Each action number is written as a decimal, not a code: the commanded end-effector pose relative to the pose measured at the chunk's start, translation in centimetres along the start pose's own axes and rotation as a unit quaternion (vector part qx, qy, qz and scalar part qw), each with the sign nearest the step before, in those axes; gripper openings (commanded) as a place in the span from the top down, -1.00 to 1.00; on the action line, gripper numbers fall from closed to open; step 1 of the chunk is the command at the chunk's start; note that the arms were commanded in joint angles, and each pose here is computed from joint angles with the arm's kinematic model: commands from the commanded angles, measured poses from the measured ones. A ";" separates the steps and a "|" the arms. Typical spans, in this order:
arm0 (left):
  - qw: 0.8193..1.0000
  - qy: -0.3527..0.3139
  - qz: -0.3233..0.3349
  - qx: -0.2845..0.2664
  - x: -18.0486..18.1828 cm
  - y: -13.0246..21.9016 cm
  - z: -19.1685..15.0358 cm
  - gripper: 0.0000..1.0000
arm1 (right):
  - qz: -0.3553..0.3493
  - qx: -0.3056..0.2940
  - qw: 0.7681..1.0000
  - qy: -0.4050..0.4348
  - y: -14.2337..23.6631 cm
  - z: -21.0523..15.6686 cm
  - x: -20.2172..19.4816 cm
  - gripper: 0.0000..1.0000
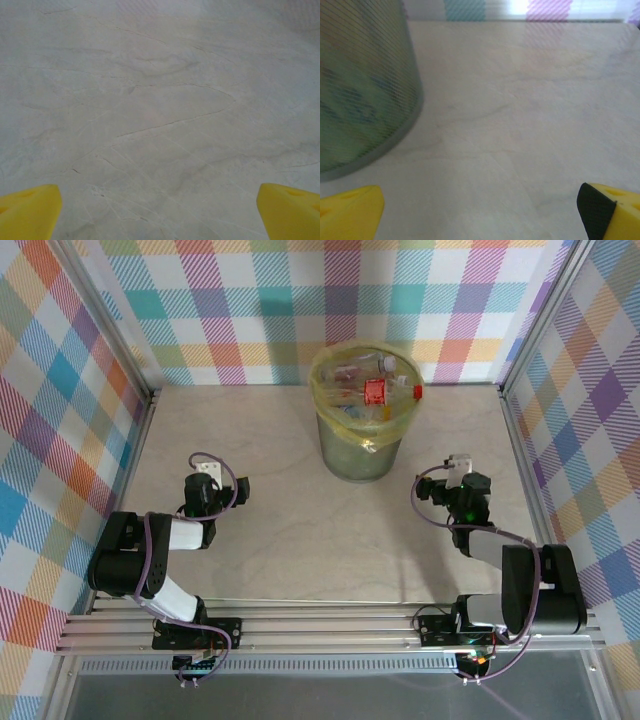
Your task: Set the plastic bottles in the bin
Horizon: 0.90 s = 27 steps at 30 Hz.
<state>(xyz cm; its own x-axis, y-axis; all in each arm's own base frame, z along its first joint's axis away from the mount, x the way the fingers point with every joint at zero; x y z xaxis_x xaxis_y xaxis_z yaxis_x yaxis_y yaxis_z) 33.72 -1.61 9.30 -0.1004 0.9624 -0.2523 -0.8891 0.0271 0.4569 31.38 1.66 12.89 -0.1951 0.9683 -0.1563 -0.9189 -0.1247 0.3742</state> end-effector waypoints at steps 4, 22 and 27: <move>1.000 0.004 -0.008 -0.022 -0.2 -0.3 1.3 -1.00 | 0.039 -0.028 0.999 -0.006 -1.7 1.1 0.4 -0.99; 1.000 0.004 -0.009 -0.022 -0.2 -0.2 1.3 -1.00 | -0.007 -0.005 0.999 -0.034 -3.0 -0.6 -0.8 -0.99; 1.000 0.004 -0.009 -0.023 -0.2 -0.2 1.4 -1.00 | -0.003 -0.007 0.999 -0.031 -3.0 -0.5 -0.7 -0.99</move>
<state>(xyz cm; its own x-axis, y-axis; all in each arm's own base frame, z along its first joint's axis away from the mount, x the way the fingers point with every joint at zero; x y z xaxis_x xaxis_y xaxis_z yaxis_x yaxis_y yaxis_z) 33.71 -1.61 9.30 -0.1005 0.9624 -0.2523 -0.8889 0.0271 0.4573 33.41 1.33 10.12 -0.1747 0.9793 -0.1018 -0.9035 -0.1184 0.4119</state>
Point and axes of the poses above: each hand's point on the last joint's axis, 136 mm out from that joint toward the fingers, its own y axis back along the fingers, its own x axis along the line the jaws close on, z = x × y, the point moved 6 cm from there along y, back along the fingers, and after that the axes turned 12 degrees about y, right-handed, at the moved point
